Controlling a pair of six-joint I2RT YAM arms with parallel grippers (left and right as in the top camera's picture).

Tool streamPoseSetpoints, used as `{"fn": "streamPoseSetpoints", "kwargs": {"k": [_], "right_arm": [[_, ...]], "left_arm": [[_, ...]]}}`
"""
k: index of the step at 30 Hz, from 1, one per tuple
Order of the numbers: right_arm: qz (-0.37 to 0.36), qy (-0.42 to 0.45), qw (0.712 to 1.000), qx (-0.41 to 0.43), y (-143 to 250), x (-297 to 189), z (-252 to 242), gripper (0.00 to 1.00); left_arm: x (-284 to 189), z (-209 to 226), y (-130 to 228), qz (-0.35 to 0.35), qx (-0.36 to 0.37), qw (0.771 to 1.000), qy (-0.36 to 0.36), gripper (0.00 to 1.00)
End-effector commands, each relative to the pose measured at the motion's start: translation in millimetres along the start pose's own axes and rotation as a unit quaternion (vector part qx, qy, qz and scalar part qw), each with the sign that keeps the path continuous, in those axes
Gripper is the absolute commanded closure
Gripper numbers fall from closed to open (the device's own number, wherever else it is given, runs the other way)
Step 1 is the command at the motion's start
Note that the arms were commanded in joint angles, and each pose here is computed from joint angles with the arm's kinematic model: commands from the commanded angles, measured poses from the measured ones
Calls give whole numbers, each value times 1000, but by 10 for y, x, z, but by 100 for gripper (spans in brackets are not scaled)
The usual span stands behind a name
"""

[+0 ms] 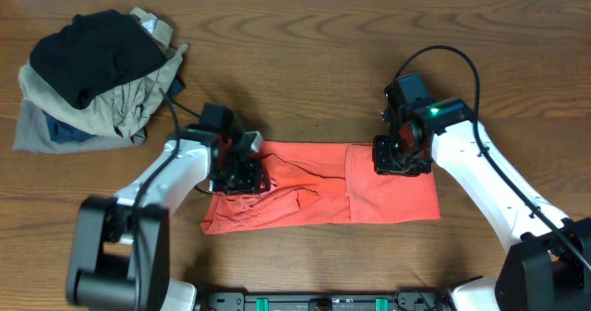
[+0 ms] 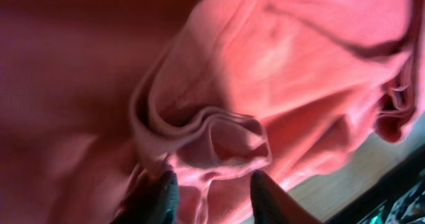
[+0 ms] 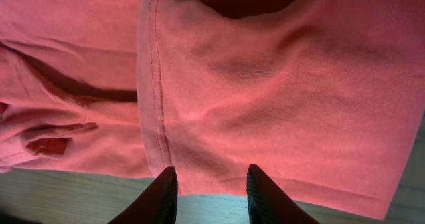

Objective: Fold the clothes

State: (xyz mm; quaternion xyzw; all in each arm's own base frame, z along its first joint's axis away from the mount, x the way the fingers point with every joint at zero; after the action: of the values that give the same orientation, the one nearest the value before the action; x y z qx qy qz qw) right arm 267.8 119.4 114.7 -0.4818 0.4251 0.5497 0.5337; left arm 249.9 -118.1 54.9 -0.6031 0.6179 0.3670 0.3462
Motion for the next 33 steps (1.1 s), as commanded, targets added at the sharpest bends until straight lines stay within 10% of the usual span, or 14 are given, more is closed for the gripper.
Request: {"fn": "streamPoseSetpoints", "kwargs": {"k": [1, 4, 24, 33], "right_arm": [[-8, 4, 1000, -9, -36, -36, -17, 67], [-8, 5, 1000, -9, -38, -36, -21, 67], [-9, 7, 1000, -9, -41, -36, -26, 67], [-9, 7, 1000, -8, -42, -36, -27, 67]], "left_arm": [[-436, -138, -234, -84, 27, 996, -3, 45], [-640, -78, -273, -121, 21, 992, -14, 29], [25, 855, 100, 46, -160, 976, -138, 16], [205, 761, 154, 83, -180, 977, -83, 79]]}}
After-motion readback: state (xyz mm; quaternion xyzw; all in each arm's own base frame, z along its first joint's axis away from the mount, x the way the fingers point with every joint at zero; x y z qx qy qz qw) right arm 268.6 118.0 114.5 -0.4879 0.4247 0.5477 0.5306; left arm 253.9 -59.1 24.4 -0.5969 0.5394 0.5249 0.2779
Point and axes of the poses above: each gripper's point midway between its finger pads, its own x axis out along the fingers, its own z axis along the line the jaws close on, y = z × x, the point moved 3 cm from there along -x, back along the fingers, and after that the axes turned 7 degrees about -x, right-handed, at the moved point
